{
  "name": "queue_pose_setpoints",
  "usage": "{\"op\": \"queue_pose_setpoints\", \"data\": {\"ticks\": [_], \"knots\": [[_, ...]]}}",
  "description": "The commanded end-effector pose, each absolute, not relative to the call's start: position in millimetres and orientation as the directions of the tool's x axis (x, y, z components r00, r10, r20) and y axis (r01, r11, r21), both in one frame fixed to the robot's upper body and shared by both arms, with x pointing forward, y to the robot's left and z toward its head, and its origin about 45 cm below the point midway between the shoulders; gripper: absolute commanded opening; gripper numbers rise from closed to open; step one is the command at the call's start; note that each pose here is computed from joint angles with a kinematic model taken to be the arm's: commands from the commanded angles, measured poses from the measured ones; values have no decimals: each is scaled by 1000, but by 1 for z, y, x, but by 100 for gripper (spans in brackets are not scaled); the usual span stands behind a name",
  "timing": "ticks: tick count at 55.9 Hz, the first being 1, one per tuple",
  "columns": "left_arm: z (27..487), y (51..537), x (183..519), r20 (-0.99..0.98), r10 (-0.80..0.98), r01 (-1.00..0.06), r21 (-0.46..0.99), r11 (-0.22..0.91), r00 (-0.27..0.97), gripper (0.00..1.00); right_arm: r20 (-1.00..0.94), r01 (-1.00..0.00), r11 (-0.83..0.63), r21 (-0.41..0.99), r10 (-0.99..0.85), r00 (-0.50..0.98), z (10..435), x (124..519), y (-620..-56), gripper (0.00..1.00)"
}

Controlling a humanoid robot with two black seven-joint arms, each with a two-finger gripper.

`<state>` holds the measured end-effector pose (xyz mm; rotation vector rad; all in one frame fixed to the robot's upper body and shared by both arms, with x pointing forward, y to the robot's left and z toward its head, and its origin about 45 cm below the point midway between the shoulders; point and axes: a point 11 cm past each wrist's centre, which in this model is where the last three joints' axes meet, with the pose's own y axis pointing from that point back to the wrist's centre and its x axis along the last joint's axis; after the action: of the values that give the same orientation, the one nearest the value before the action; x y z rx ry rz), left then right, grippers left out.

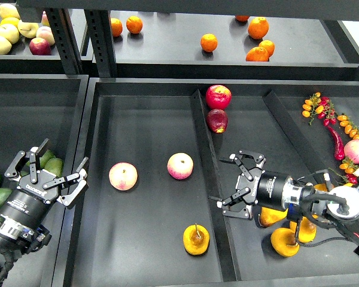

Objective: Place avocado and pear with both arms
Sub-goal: 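Move the right gripper inward and down toward the yellow pear, then lower the right gripper around the yellow pear and close it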

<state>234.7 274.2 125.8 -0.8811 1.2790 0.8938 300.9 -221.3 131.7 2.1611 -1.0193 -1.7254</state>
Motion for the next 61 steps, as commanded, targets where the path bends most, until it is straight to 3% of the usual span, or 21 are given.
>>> {"op": "queue_pose_setpoints", "data": {"ticks": [1, 30, 61], "knots": [[125, 273, 235, -996, 58, -913, -45, 405, 75, 99, -756, -346, -728, 592, -650, 74, 118, 288, -228, 100], [124, 269, 233, -996, 54, -908, -42, 416, 70, 99, -657, -178, -663, 727, -747, 102, 70, 240, -232, 100], [124, 266, 233, -996, 51, -905, -41, 423, 69, 99, -620, -139, -629, 765, -778, 103, 28, 238, -206, 100]]}}
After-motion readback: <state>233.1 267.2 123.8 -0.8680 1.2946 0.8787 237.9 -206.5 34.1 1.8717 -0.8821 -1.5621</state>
